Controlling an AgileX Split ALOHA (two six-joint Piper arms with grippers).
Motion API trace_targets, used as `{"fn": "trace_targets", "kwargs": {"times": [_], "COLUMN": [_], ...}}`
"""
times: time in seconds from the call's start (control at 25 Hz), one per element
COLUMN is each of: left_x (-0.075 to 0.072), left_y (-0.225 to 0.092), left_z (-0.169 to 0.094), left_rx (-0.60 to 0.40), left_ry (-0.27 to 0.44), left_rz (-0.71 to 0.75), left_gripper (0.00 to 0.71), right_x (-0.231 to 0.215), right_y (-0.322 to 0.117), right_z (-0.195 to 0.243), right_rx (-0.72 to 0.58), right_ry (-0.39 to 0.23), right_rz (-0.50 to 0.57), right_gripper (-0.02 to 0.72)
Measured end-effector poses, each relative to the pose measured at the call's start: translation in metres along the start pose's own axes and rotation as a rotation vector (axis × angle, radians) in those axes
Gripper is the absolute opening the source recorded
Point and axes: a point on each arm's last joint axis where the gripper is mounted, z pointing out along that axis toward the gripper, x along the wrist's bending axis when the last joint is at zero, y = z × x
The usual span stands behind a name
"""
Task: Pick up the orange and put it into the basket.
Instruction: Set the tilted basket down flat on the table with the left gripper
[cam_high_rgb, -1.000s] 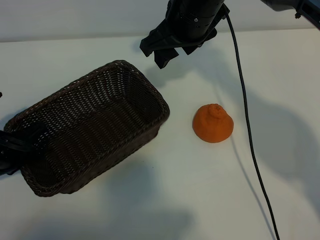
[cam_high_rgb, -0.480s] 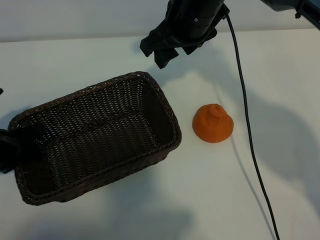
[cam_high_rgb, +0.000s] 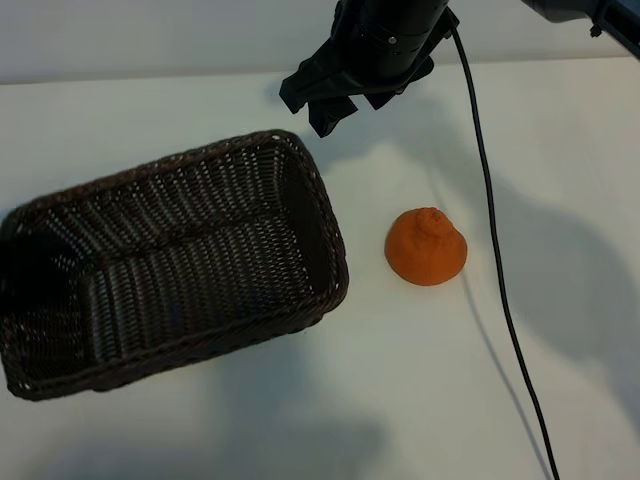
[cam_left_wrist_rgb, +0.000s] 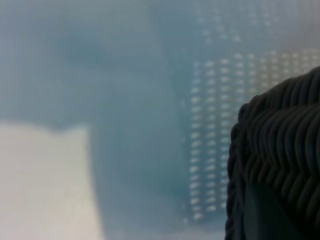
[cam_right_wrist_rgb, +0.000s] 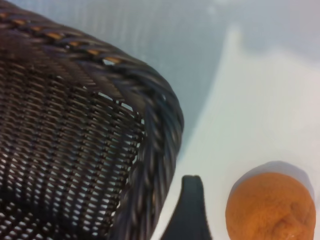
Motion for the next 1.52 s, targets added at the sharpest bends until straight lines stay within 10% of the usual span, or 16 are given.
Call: {"fn": "trace_targets", "kwargs": {"times": [0.36,1.52], "left_x": [-0.008,-0.061], "left_y": [0.039,0.108], "left_z": [-0.022,0.060], "left_rx": [0.013,0.041], "left_ry": [0.061,0.025], "left_rz": [0.113,0.247], "left_gripper": [0.155,0.155], "right_x": [0.000,0.000], "right_y": [0.000,0.000], "right_z": [0.000,0.000], "right_rx": [0.000,0.000], "right_ry": [0.000,0.002], "right_rz": [0.000,0.001], "right_gripper": [0.593,0.593]}}
